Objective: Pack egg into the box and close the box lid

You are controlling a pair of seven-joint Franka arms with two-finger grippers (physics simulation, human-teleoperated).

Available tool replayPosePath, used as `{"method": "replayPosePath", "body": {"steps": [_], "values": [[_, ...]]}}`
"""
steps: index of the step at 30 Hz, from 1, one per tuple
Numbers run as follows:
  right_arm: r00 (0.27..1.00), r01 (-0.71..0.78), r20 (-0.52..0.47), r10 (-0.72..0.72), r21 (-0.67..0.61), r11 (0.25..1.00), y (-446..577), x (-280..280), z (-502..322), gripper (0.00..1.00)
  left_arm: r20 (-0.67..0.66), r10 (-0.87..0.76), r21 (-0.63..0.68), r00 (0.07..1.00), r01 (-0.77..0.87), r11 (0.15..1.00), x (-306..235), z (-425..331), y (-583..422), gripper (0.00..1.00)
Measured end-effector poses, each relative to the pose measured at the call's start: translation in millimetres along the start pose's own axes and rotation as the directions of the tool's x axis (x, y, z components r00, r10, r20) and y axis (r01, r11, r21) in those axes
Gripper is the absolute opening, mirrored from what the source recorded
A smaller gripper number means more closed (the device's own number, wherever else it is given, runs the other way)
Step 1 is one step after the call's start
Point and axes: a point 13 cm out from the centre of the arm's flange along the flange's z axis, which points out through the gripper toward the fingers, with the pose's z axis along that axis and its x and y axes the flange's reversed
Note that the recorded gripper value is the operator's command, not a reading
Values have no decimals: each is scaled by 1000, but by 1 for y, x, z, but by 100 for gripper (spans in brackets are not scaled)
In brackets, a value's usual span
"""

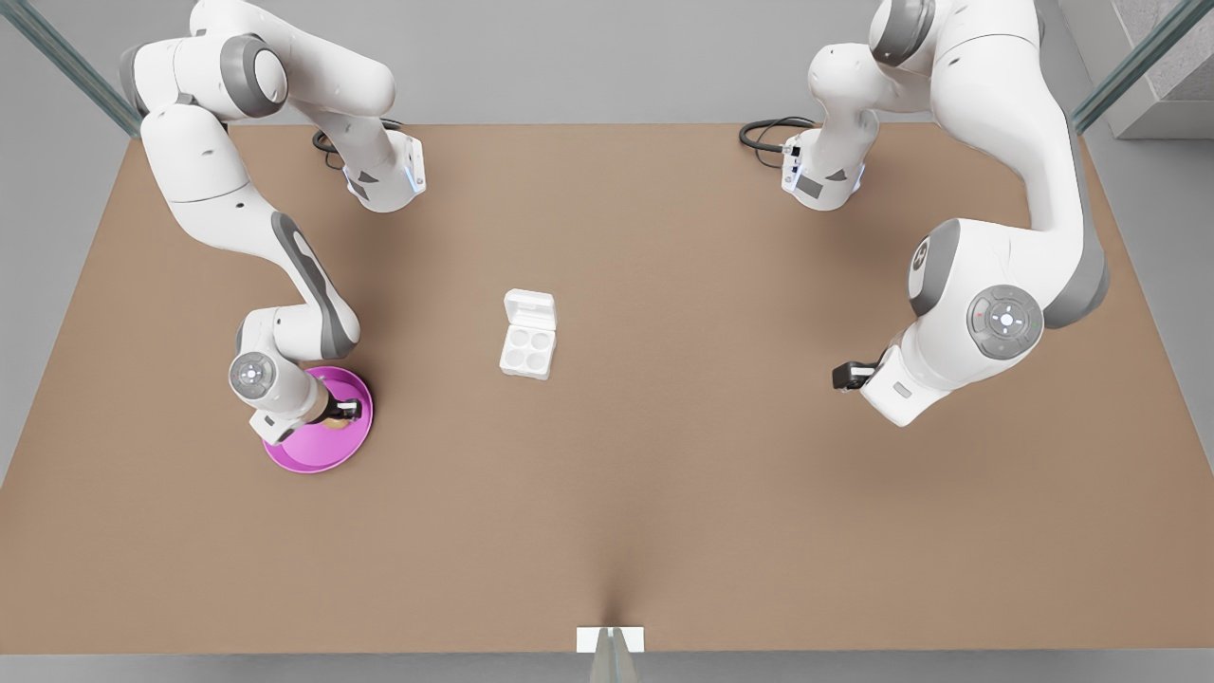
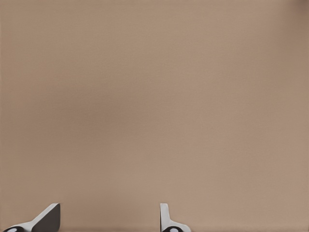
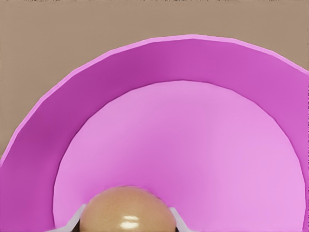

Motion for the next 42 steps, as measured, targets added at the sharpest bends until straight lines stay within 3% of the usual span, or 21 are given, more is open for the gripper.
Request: {"method": "replayPosePath", "body": {"steps": [15,26,32,42], "values": [[999,41,33,-41,2,999,21,-15,-51,54,1,0,0,1000,0,1000,0,0,0,100],[989,145,20,-145,-6,989,225,-36,-97,56,0,0,0,1000,0,1000,-1,2,0,100],[989,137,-50,-138,-25,990,324,13,-98,56,0,0,0,1000,0,1000,-1,2,-1,100],[984,68,-164,-72,-27,997,388,106,-80,56,6,9,2,1000,-9,1000,-1,-1,-10,100]]}}
